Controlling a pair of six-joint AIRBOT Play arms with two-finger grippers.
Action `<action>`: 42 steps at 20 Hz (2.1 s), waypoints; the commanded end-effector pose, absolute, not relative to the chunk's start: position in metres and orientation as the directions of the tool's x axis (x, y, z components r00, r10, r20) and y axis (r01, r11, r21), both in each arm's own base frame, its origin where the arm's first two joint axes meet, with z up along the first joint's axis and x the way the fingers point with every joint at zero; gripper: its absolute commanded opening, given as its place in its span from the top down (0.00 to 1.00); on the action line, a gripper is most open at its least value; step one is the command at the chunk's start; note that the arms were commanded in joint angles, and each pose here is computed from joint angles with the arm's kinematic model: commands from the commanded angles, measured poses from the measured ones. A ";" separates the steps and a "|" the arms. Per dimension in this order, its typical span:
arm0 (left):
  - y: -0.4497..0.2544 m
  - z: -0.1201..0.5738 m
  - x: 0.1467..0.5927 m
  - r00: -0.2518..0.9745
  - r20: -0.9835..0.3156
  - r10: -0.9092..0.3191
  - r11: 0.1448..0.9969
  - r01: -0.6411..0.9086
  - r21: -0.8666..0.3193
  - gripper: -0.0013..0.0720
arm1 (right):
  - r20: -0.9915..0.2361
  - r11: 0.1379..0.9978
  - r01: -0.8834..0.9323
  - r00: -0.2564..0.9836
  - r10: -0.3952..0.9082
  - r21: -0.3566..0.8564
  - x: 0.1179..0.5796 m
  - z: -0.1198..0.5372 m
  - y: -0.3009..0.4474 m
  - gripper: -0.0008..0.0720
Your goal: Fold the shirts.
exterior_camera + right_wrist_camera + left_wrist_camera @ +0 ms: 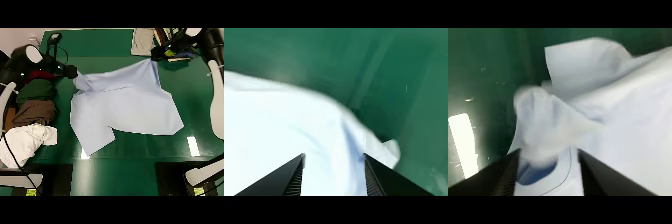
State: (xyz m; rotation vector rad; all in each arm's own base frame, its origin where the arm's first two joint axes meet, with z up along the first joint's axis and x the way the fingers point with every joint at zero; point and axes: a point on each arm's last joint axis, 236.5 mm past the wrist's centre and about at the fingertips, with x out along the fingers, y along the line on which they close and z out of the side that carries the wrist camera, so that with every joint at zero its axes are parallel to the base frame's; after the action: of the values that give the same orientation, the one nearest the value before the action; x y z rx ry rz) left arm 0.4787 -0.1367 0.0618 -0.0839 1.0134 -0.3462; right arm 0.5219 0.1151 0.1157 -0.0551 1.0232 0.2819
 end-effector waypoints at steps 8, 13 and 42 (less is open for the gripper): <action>-0.084 0.024 0.354 0.283 -0.947 -0.154 0.979 0.172 -0.108 0.35 | -0.938 0.993 -0.053 0.325 0.121 0.110 0.407 0.098 0.015 0.38; -0.079 -0.016 0.283 0.175 -0.971 -0.164 0.983 0.109 -0.146 0.35 | -0.988 0.971 0.198 0.104 0.113 0.132 0.273 0.015 -0.039 0.07; -0.135 -0.090 0.278 0.111 -0.912 -0.395 0.914 -0.048 -0.402 0.09 | -0.975 0.940 0.258 0.054 0.216 0.222 0.227 -0.074 0.003 0.97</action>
State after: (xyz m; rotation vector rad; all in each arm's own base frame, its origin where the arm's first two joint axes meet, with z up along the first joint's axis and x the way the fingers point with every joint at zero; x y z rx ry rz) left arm 0.2770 -0.1120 -0.0791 -0.2698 1.4276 -0.2105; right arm 0.2272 0.0036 -0.0751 0.3846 1.5315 -0.0329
